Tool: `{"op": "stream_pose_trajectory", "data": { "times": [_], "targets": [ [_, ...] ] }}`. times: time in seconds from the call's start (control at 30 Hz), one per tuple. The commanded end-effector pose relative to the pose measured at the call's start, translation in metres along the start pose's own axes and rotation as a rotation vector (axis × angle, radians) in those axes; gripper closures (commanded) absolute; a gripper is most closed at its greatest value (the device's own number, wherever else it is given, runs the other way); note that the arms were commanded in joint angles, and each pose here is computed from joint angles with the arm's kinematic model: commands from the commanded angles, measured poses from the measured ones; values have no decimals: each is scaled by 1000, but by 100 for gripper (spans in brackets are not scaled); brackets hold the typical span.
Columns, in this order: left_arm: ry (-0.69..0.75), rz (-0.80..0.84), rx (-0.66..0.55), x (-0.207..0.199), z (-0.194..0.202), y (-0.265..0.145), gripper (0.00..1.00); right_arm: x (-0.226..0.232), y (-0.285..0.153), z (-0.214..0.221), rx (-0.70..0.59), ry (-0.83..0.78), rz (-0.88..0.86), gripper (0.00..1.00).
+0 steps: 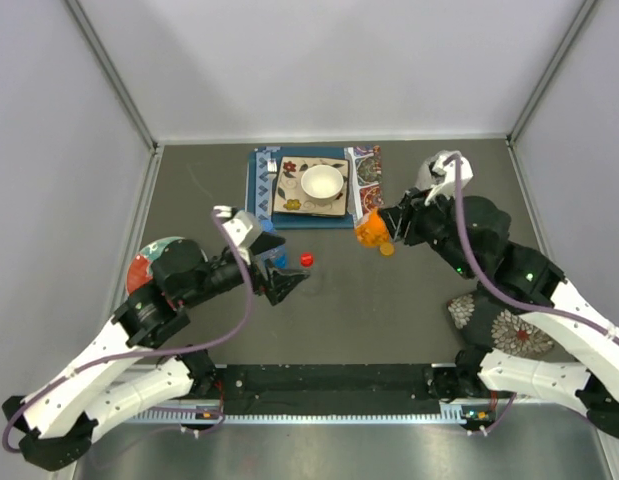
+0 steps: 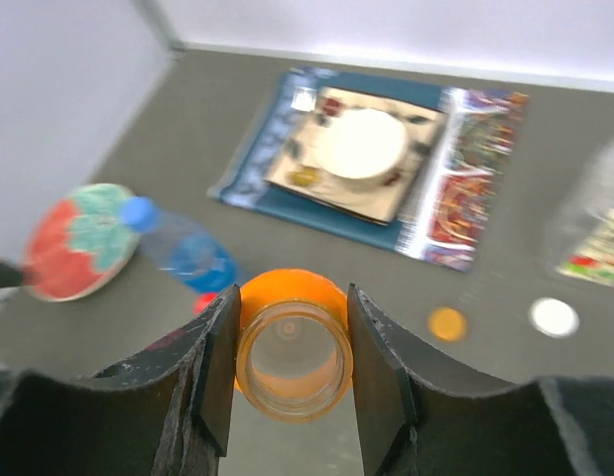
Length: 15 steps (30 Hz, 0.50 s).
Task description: Unscrew the bottle caps
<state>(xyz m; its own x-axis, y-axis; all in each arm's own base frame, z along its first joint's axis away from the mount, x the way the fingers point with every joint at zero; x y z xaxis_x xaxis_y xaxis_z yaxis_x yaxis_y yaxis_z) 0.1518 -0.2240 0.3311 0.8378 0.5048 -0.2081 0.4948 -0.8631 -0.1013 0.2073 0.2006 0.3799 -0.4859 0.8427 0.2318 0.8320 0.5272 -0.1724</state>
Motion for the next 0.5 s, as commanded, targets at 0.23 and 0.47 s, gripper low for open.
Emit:
{"op": "stream_pose_trajectory", "data": {
  "times": [0.23,0.47],
  "targets": [
    [-6,-85,-43,11,12,-23,2,-97,51,133,278,-169,450,100],
    [-26,-74,-21,11,22,-22,2,-117,78,180,364,-141,499,100]
  ]
}}
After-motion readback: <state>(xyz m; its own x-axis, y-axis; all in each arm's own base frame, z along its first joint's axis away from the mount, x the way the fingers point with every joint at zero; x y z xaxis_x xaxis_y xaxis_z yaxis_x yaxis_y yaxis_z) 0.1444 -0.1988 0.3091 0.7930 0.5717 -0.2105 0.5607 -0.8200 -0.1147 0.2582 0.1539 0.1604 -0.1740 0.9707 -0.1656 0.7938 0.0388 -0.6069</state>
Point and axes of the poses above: each gripper's point midway between its finger pads, its own y axis out along the fingers, its own x axis along the line the jaws close on, z = x × y, the point moved 2 cm from there along -y, back along the fingers, and after that the axes turned 3 degrees about -y, right-handed, at the moved point
